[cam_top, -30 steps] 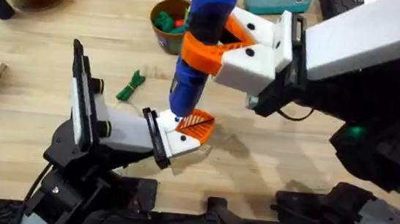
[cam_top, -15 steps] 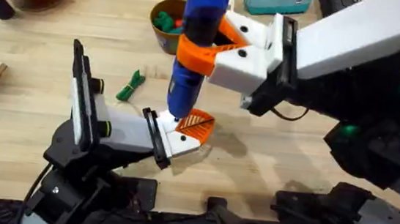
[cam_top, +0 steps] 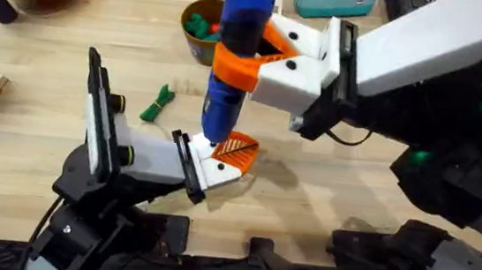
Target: Pick up the gripper from the table and insert it into the empty holder that is missing its gripper. Then pick up a screw, insert it into the mounting hole, and use the screwdriver to tighten it. Finally, clean up the table by picking up the vegetable and placing it into the bucket.
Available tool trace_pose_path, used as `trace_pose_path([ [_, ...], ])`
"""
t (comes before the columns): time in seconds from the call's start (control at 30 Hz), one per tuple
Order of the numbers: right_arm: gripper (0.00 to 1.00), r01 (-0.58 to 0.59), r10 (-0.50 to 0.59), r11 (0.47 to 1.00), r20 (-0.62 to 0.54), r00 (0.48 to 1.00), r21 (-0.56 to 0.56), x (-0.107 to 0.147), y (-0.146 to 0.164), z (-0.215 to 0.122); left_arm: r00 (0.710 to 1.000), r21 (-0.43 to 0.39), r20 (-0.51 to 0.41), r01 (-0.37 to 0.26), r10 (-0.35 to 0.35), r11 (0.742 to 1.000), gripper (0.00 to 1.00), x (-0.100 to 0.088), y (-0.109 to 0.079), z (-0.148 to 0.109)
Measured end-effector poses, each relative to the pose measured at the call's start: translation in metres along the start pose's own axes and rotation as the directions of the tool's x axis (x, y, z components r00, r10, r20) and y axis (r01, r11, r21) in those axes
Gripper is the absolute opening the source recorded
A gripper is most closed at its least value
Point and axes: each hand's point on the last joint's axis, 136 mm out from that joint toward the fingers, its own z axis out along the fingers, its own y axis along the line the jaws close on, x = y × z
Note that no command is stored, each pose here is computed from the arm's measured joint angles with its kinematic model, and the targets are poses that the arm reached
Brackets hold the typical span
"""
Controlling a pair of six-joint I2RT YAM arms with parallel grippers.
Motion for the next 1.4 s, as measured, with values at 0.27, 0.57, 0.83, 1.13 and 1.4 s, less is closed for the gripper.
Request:
trace_pose_path([
  [0.27, 0.030, 0.038, -0.036, 0.999, 0.079, 0.996, -0.021, -0.018, 0.005, 0.000, 1.000, 0.000, 0.000, 0.000, 0.000, 1.000, 0.004, 0.000, 0.000, 0.000],
  [0.57, 0.030, 0.063, -0.073, 0.997, 0.222, 0.972, 0.054, -0.061, -0.009, -0.014, 1.000, 0.000, 0.000, 0.000, 0.000, 1.000, 0.004, 0.000, 0.000, 0.000],
  [0.83, 0.030, 0.117, -0.118, 0.953, -0.014, 0.993, 0.280, -0.013, -0.080, -0.030, 1.000, 0.000, 0.000, 0.000, 0.000, 1.000, 0.004, 0.000, 0.000, 0.000],
  [1.13, 0.030, 0.436, -0.154, 0.774, -0.531, 0.833, 0.459, 0.069, -0.194, -0.104, 1.000, -0.004, 0.001, 0.000, 0.000, 1.000, 0.004, 0.000, 0.001, 0.000],
  [1.4, 0.030, 0.793, -0.192, 0.519, -0.860, 0.473, 0.320, 0.089, -0.265, -0.179, 1.000, -0.004, 0.001, 0.000, 0.000, 1.000, 0.004, 0.000, 0.001, 0.000],
])
